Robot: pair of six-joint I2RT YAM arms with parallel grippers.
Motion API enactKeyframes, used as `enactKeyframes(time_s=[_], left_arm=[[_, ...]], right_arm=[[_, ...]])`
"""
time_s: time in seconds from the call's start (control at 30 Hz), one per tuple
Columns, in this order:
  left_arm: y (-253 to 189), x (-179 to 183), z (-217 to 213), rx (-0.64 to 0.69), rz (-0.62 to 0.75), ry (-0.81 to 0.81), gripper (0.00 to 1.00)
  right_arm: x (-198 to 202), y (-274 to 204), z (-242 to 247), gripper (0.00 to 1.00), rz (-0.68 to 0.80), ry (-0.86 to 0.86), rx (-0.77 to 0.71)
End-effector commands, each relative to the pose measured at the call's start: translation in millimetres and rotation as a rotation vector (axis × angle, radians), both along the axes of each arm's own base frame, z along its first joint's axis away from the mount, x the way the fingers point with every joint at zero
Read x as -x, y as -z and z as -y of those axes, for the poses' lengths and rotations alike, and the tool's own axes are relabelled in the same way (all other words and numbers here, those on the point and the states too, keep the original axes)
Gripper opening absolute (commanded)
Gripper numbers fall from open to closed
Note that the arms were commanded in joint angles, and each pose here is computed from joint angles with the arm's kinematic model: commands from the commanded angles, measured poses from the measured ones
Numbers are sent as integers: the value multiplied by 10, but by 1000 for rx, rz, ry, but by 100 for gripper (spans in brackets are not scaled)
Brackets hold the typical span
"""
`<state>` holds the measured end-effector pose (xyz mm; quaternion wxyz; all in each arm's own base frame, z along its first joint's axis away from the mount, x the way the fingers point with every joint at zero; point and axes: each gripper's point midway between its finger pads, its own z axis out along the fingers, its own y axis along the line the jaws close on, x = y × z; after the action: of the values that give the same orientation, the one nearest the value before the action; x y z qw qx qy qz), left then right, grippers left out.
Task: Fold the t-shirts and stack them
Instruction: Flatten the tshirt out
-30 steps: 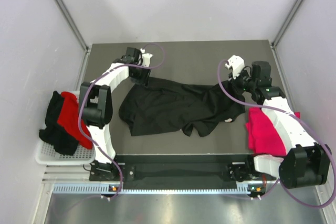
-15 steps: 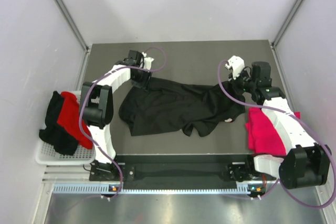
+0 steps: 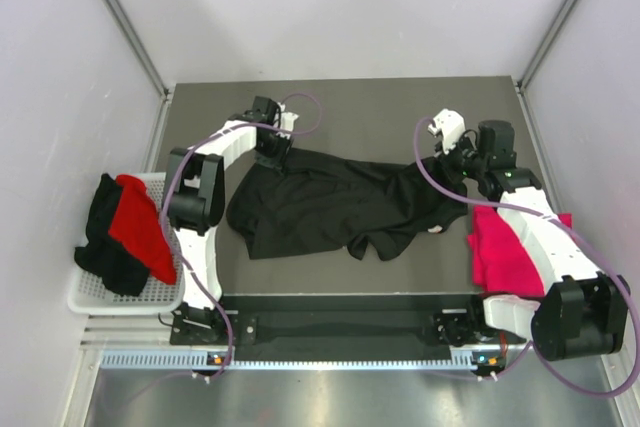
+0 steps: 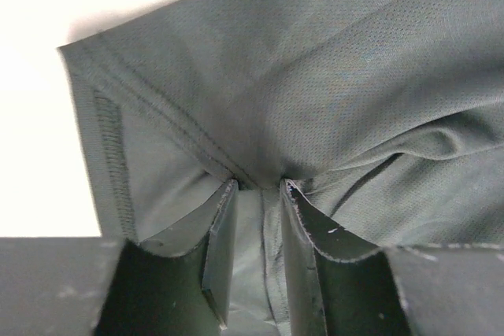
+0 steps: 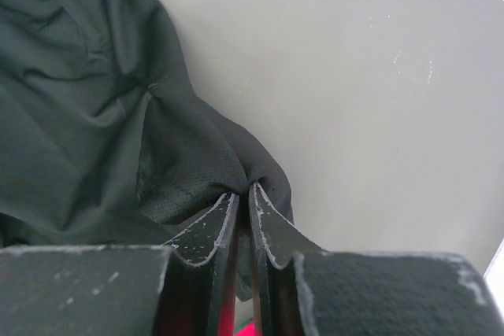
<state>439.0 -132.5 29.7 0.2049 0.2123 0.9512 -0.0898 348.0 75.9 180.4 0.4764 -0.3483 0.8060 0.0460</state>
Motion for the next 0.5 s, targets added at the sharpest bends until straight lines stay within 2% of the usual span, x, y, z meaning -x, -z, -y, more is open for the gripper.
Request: enactKeyframes(time_s=[0.0,0.33,0.47], left_arm=[[-93,-38,68,-7,12,26,33],[-43,-45,88,-33,-6,32,35],[-146,-71,21,-63,47,18,38]], right_arm=[[-45,-134,19,9,62,1,-4],[-44,-108,26,9,62,1,-2],[-50,-109,47,8,68,8,5]])
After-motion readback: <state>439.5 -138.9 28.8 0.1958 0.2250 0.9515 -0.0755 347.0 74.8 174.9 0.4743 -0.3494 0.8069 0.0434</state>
